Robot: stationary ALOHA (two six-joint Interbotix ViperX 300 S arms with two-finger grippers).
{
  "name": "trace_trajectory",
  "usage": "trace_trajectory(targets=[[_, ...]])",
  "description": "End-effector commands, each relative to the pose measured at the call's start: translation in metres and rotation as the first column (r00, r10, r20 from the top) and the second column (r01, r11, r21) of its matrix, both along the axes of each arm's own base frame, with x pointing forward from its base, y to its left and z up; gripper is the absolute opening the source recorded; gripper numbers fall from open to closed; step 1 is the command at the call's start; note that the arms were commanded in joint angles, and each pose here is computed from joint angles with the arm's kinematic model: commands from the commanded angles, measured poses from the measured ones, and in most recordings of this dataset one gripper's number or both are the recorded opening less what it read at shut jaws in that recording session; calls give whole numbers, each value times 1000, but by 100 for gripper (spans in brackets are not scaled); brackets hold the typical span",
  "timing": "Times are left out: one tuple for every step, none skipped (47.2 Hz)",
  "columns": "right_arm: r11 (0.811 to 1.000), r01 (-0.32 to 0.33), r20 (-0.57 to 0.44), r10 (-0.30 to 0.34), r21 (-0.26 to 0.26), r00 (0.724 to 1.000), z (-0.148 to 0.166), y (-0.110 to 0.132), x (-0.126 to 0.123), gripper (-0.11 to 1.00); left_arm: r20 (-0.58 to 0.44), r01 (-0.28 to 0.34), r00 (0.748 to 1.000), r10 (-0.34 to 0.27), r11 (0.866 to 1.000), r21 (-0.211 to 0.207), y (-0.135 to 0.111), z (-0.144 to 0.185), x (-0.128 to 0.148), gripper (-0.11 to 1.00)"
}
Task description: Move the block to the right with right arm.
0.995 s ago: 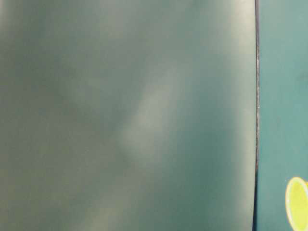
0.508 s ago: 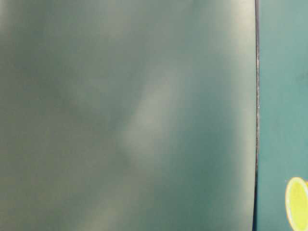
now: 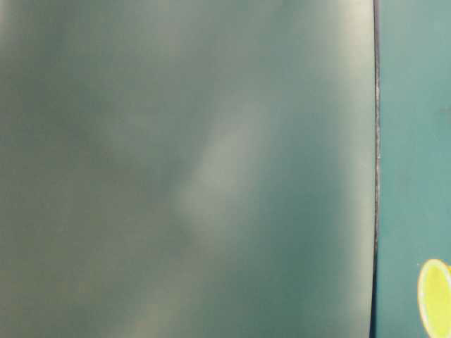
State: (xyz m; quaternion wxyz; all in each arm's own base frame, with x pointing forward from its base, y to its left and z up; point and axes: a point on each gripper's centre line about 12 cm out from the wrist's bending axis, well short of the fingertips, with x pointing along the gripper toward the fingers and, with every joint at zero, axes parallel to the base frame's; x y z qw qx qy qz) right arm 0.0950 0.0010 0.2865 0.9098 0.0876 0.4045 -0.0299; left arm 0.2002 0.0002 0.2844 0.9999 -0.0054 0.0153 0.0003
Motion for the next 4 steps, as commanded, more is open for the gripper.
trace_trajectory(targets=[[1000,-3,16,3,1,1000,5,0,2,40,32,2,999,-2,1000,2,0,11,3,0],[1000,-3,16,3,1,1000,5,0,2,40,32,2,999,-2,1000,2,0,11,3,0],[1000,-3,14,3,1,1000,4,0,2,40,32,2,999,-2,1000,2,0,11,3,0],[1000,-3,14,3,1,1000,4,0,2,40,31,2,1000,-2,1000,2,0,11,3,0]])
